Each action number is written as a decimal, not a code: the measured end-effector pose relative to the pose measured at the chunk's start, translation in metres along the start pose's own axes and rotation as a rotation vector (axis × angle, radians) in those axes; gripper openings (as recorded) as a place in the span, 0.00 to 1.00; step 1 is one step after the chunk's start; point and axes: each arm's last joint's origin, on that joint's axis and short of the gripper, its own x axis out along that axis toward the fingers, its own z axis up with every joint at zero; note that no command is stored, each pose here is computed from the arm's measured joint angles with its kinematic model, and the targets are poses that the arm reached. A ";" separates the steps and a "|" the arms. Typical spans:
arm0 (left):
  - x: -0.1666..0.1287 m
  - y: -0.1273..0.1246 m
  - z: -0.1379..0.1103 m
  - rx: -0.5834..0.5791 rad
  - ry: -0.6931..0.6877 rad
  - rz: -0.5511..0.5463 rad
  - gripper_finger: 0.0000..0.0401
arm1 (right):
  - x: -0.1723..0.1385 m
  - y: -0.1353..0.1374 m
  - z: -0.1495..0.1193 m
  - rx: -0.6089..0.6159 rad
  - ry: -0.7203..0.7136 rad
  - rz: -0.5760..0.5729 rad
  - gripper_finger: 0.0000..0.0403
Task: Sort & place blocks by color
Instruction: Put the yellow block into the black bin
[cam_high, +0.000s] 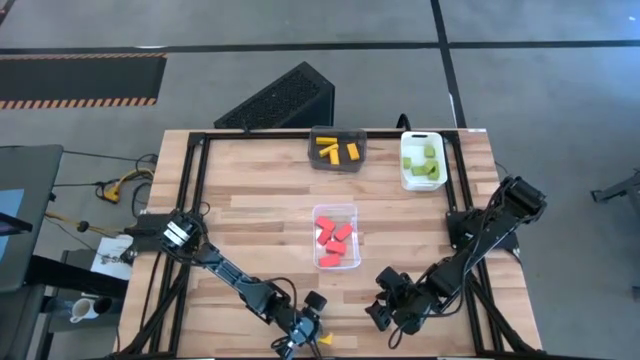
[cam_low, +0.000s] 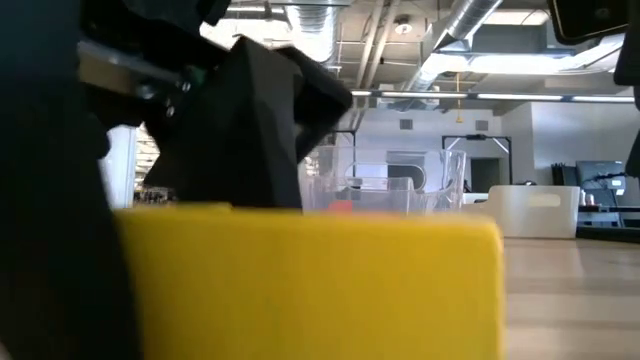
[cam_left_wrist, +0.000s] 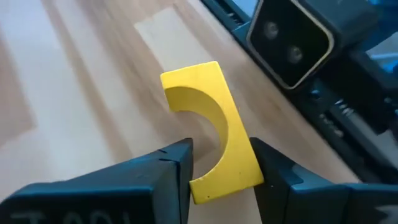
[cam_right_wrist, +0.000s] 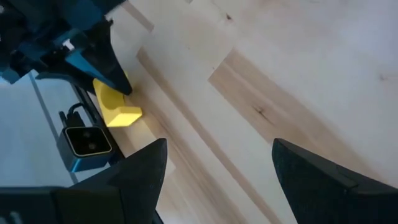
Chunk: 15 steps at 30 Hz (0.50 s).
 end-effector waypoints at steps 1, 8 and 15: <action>-0.002 0.001 0.001 0.014 0.005 0.014 0.24 | 0.000 0.000 0.000 0.000 0.000 0.001 0.77; -0.033 0.021 0.011 0.100 0.059 0.155 0.26 | 0.000 0.000 0.000 -0.004 -0.011 0.001 0.77; -0.098 0.057 0.032 0.061 0.042 0.319 0.24 | -0.004 0.003 0.018 -0.093 -0.063 0.014 0.77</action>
